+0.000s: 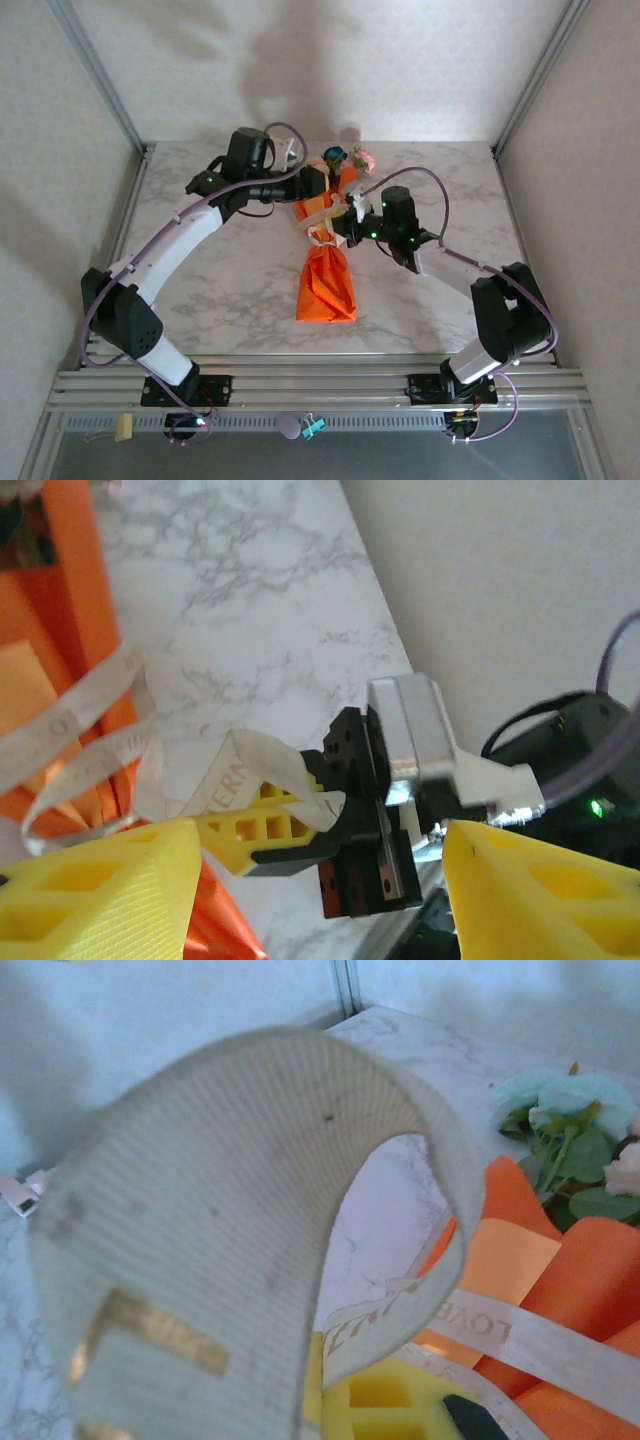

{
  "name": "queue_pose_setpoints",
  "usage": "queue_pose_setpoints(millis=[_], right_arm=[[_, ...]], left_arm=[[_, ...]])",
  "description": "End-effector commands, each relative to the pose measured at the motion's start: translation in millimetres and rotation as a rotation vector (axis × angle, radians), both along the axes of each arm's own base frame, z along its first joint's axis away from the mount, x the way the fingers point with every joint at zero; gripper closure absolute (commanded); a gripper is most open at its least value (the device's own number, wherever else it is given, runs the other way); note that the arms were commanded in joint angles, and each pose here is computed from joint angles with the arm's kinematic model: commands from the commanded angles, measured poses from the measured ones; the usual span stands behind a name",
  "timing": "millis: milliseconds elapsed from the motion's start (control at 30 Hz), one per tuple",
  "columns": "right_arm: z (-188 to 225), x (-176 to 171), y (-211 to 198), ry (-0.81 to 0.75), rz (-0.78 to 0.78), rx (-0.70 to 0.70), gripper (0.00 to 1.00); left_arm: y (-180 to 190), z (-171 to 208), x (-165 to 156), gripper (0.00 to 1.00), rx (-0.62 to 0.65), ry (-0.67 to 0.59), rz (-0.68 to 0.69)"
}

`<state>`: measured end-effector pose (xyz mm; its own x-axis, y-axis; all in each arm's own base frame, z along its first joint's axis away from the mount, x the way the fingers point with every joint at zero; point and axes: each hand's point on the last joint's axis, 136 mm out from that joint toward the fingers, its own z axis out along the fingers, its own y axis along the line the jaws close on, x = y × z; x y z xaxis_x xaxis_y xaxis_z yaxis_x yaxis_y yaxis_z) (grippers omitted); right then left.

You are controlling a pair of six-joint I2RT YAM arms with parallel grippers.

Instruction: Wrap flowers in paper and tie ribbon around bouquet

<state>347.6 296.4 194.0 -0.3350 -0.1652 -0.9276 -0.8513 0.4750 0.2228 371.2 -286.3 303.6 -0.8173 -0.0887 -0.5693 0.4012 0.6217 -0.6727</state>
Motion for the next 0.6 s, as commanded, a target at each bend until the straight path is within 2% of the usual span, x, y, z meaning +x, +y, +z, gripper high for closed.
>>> queue_pose_setpoints(millis=[0, 100, 200, 367, 567], right_arm=[[14, -3, 6, 0.081, 0.072, 0.077, 1.00], [14, -4, 7, 0.112, 0.109, 0.089, 1.00], [12, -3, 8, 0.124, 0.123, 0.083, 1.00], [9, -3, 8, 0.139, 0.130, 0.070, 1.00], [8, -4, 7, 0.137, 0.133, 0.058, 1.00]], left_arm=[[-10, -25, -5, 0.35, 0.093, -0.126, -0.126], [-16, -36, -9, 0.33, 0.173, -0.236, -0.192], [-18, -41, -2, 0.28, 0.194, -0.303, -0.209], [-38, -38, 0, 0.25, 0.092, -0.320, -0.280], [-49, -54, 3, 0.23, 0.079, -0.307, -0.302]])
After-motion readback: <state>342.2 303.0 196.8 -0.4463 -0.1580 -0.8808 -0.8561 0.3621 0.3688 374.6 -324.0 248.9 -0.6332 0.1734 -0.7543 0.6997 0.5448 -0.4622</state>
